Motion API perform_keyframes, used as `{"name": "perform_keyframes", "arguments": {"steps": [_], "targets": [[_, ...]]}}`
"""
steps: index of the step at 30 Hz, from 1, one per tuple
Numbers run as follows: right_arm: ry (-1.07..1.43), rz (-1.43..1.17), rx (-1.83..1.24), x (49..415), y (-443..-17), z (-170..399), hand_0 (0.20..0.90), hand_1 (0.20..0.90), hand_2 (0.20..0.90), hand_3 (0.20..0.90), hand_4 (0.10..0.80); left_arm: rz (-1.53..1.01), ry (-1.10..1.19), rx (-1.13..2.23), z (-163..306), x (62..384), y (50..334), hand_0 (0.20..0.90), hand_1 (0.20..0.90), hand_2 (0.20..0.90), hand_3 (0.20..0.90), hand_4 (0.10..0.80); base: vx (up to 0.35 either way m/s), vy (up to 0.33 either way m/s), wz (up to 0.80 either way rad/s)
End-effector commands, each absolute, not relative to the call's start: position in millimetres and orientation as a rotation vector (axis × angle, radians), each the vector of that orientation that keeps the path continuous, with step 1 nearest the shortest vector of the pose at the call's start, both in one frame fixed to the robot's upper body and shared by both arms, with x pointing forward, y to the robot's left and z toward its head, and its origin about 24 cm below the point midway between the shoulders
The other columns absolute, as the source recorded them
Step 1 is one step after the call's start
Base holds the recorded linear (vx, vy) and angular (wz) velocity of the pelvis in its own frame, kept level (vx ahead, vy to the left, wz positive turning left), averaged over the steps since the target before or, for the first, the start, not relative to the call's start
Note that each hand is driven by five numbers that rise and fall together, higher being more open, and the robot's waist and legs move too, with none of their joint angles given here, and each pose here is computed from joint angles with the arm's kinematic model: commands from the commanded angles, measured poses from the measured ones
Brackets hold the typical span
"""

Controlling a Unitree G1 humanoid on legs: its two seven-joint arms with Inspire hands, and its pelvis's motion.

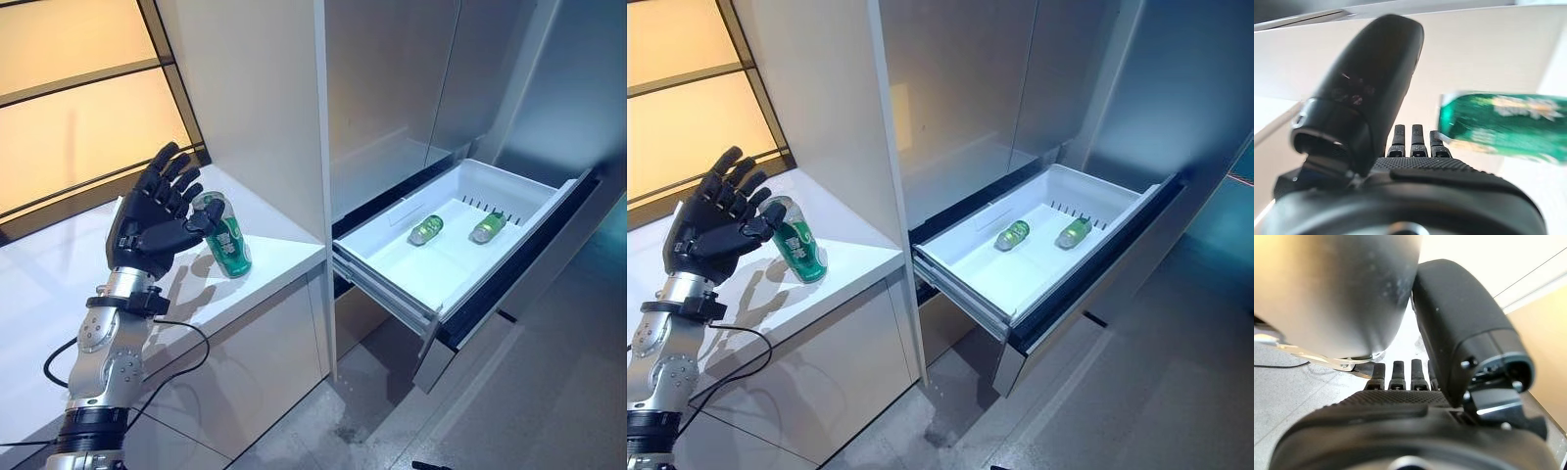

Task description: Put drinks into fridge and close the fridge

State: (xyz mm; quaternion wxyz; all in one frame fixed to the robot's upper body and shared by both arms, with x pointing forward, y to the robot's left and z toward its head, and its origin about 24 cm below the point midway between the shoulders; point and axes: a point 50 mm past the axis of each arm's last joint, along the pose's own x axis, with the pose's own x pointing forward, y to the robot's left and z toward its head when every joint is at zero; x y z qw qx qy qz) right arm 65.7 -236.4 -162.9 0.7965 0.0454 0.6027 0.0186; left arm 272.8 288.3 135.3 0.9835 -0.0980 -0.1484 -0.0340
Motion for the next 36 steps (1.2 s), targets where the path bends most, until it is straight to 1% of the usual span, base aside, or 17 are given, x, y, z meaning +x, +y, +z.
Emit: {"name": "perform_keyframes", "arguments": {"steps": [1,7,12,25,36], "targets": [[1.323,0.086,0.047,70,-244,-161,0.900,0.900,0.900,0.900,0.800,-0.079,-0.538,-0.093,204,278,307,0.900,0.900,0.900,0.900,0.800,0.000,0.000,0.00],[1.324,0.074,0.052,70,-245,-160,0.900,0.900,0.900,0.900,0.800,0.001,-0.502,-0.034,201,280,319,0.900,0.900,0.900,0.900,0.800,0.013,0.004,0.00],[1.325,0.066,0.057,70,-246,-160,0.900,0.900,0.900,0.900,0.800,0.018,-0.487,-0.027,199,281,321,0.900,0.900,0.900,0.900,0.800,0.008,0.002,0.00],[1.330,0.043,0.068,72,-249,-159,0.900,0.900,0.900,0.900,0.800,-0.075,-0.444,-0.011,204,291,306,0.900,0.900,0.900,0.900,0.800,0.007,0.003,-0.01],[1.331,0.017,0.085,72,-251,-159,0.900,0.900,0.900,0.900,0.800,-0.069,-0.406,0.008,203,295,307,0.900,0.900,0.900,0.900,0.800,0.010,0.006,-0.05]]}}
